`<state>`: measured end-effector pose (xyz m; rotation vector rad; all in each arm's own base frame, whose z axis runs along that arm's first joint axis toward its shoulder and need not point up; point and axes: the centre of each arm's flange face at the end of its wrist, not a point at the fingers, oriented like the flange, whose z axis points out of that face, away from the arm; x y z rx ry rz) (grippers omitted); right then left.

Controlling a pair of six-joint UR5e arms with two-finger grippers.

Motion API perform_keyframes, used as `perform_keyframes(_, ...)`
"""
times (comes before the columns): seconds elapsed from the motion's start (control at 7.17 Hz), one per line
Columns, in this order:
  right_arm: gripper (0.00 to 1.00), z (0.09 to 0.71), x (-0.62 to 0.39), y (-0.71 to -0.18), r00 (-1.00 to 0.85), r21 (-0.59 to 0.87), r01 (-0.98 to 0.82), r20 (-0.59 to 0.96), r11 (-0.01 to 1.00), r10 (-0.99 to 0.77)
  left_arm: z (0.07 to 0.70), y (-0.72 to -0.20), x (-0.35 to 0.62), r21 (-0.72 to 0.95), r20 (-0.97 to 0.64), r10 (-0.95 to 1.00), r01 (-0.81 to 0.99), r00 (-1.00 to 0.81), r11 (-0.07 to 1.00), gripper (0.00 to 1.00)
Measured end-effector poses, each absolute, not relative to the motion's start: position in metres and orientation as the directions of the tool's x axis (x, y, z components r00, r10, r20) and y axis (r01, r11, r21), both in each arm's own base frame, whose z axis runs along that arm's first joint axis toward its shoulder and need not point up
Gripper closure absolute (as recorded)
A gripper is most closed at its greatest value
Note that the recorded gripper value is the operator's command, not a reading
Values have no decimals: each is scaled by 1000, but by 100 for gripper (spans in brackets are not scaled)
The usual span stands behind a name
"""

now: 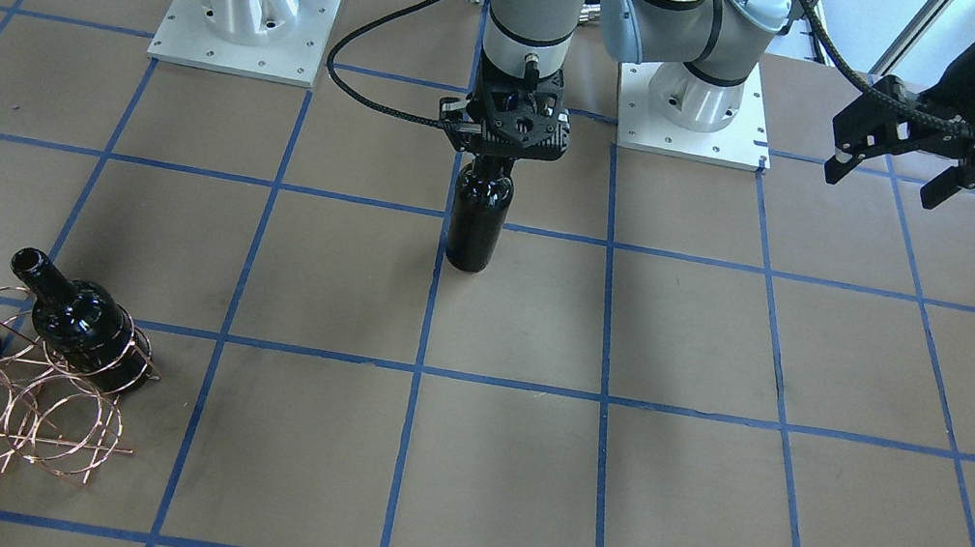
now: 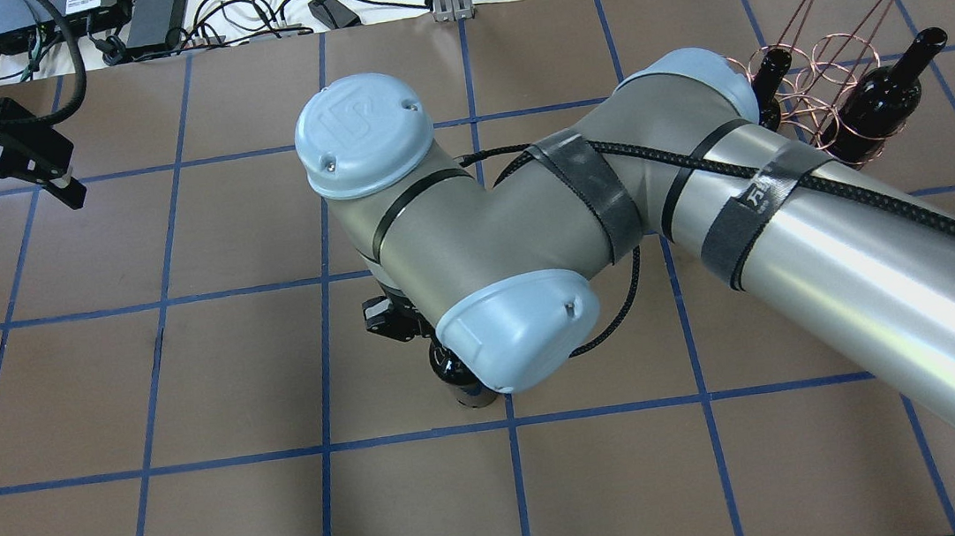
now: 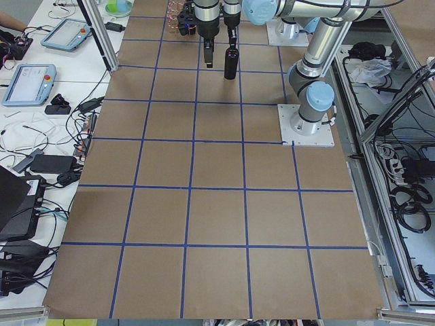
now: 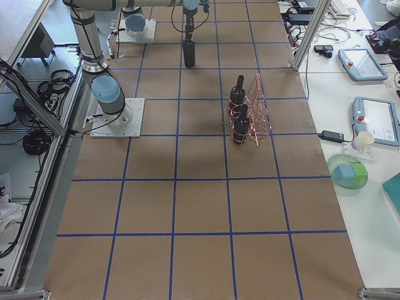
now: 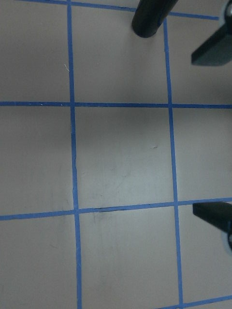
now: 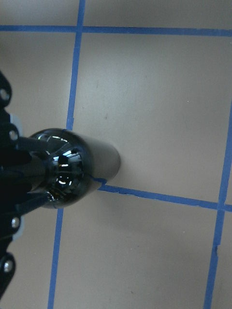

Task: Place wine into wine basket
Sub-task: 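Close the right gripper on the bottle neck, then lift the bottle with the right gripper and carry it to the wire rack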

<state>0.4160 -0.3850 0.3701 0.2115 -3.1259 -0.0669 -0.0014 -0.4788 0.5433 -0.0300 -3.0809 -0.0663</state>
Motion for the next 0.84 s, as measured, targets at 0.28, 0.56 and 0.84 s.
perform_keyframes(0.28, 100, 373, 418, -388, -984, 41, -175, -32, 984, -174, 543, -479, -2, 43, 62, 17, 20, -998, 999, 0)
perform_keyframes(0.56, 100, 376, 413, -396, -975, 33, -219, -42, 975, -218, 543, -479, -2, 43, 62, 18, 20, -998, 999, 0)
perform_keyframes(0.84, 100, 384, 392, -419, -969, 17, -245, -41, 969, -245, 543, -479, -2, 44, 62, 17, 20, -998, 999, 0)
